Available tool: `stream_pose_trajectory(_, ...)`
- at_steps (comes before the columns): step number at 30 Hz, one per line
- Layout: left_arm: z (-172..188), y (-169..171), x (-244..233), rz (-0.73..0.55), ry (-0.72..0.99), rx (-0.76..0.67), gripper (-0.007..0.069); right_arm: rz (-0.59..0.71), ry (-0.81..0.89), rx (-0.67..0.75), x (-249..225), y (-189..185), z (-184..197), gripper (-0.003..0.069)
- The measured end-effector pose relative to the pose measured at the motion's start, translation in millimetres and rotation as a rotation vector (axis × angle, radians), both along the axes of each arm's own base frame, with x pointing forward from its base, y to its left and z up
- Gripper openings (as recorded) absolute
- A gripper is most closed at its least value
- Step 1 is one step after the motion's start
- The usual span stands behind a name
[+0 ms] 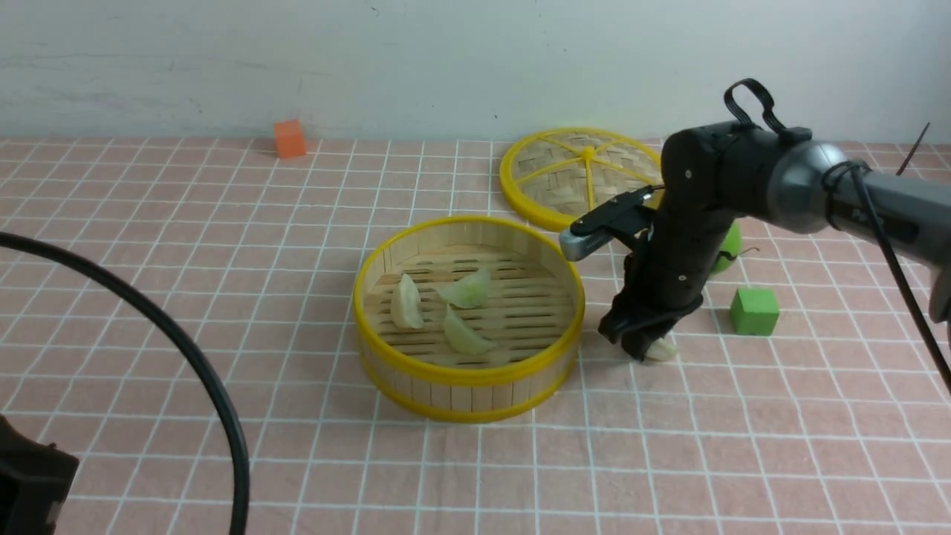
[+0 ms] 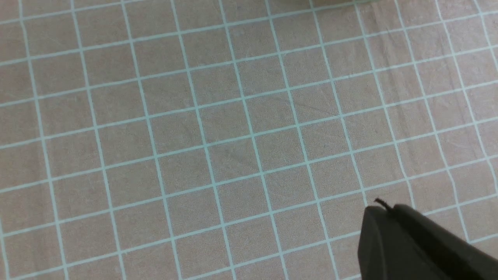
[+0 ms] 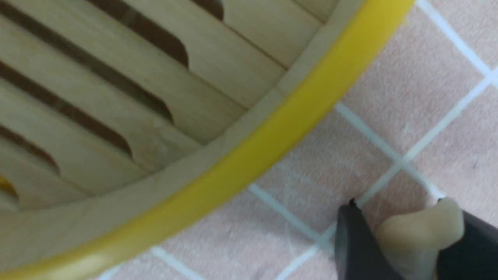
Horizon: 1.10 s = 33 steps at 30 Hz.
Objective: Put the dumplings into the steamer on the table with the pink tablecloth.
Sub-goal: 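Reach for and grasp a dumpling lying on the table beside the steamer, then place the dumpling in the bamboo steamer basket with the right gripper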
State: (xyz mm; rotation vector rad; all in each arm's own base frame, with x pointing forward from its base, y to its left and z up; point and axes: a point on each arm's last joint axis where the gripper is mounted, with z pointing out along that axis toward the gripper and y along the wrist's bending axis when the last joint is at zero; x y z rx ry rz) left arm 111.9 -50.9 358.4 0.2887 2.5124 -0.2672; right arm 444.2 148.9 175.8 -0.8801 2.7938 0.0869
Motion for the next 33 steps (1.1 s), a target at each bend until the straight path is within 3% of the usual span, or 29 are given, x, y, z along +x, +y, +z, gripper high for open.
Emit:
stream_pose_trajectory(5, 0, 0, 0, 0.0, 0.003, 0.001, 0.0002, -0.019, -0.067, 0.045, -7, 13, 57, 0.0242)
stream_pose_trajectory(7, 0, 0, 0, -0.002, -0.001, 0.001, 0.0003, -0.001, -0.145, 0.12, -15, 33, 96, 0.0242)
stream_pose_trajectory(10, 1, 0, 1, -0.002, -0.012, -0.004, 0.0004, 0.038, -0.208, 0.189, -23, 59, 114, 0.0242)
stream_pose_trajectory(20, 1, 7, -15, -0.002, -0.068, -0.028, 0.0004, 0.021, -0.148, 0.201, -11, 100, 44, 0.0242)
stream_pose_trajectory(22, -3, 12, -27, -0.002, -0.095, -0.04, 0.0004, -0.001, -0.129, 0.194, -10, 101, 34, 0.0261)
stream_pose_trajectory(29, -43, 31, -71, -0.005, -0.29, -0.134, 0.0006, -0.029, -0.099, 0.166, -12, 98, 42, 0.0529)
stream_pose_trajectory(33, -61, 36, -82, 0.001, -0.44, -0.206, 0.0009, -0.016, -0.081, 0.158, -24, 92, 81, 0.0547)
